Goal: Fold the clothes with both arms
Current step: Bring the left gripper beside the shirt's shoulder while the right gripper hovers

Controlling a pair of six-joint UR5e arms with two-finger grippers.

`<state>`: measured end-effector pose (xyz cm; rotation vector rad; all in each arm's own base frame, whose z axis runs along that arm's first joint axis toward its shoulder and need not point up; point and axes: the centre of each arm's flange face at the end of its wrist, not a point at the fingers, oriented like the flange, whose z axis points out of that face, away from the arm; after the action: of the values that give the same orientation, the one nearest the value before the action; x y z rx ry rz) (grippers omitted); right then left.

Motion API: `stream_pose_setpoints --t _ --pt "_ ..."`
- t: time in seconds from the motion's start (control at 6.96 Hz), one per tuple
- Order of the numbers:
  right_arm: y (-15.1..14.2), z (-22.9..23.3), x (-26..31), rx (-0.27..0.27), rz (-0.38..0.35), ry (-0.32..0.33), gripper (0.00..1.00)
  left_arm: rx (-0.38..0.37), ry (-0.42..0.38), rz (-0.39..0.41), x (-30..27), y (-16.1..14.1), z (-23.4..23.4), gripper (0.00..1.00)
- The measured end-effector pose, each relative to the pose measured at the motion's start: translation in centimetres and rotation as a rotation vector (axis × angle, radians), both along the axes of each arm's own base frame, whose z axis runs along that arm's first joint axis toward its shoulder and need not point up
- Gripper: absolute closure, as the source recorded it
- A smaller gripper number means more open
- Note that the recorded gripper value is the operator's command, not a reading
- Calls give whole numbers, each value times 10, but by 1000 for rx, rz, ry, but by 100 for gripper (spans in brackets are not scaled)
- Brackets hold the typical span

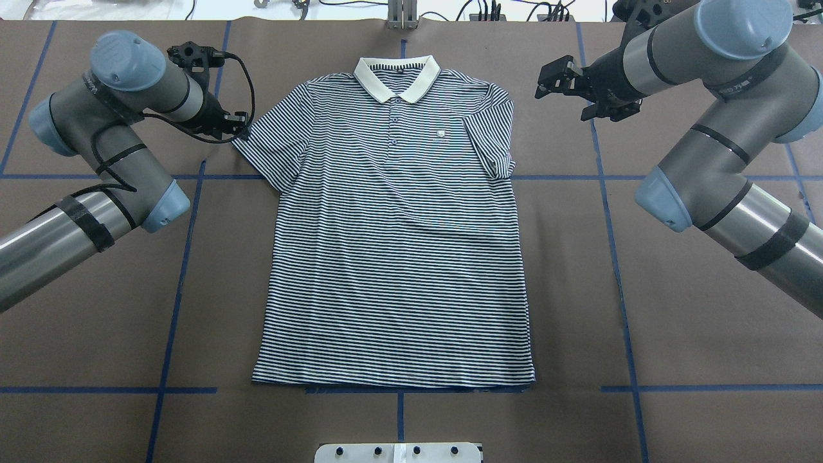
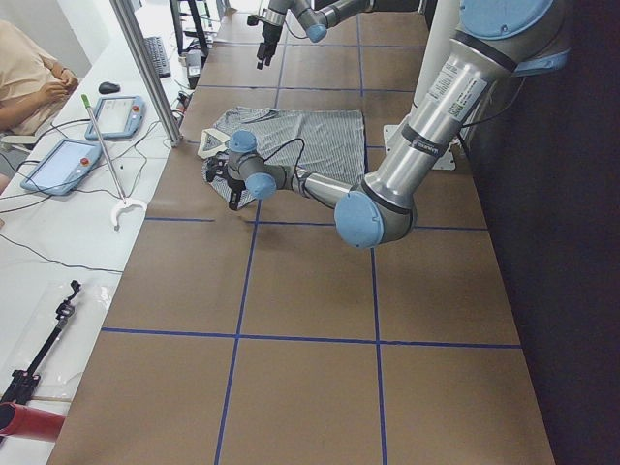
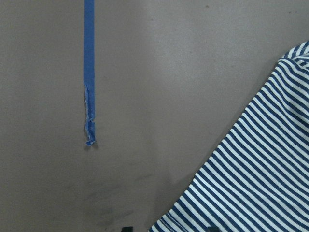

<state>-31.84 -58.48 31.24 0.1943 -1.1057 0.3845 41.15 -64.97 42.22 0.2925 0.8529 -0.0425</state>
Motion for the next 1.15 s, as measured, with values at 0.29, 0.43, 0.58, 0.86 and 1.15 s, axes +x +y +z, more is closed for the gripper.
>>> stream_pose_setpoints --t 0.29,0.43,0.58,0.86,1.15 --pt "0 1 0 -2 1 2 0 -2 -8 1 4 -4 2 54" --pt "-1 3 -1 -3 2 4 0 3 -6 -1 4 -5 5 54" --pt "-1 4 -1 -5 3 7 0 11 -7 -7 5 -6 10 54" --pt "-2 6 -1 -8 4 10 0 23 -11 -18 4 -8 14 89" --pt "-2 5 -2 -9 3 11 0 32 -13 -12 5 -8 13 100"
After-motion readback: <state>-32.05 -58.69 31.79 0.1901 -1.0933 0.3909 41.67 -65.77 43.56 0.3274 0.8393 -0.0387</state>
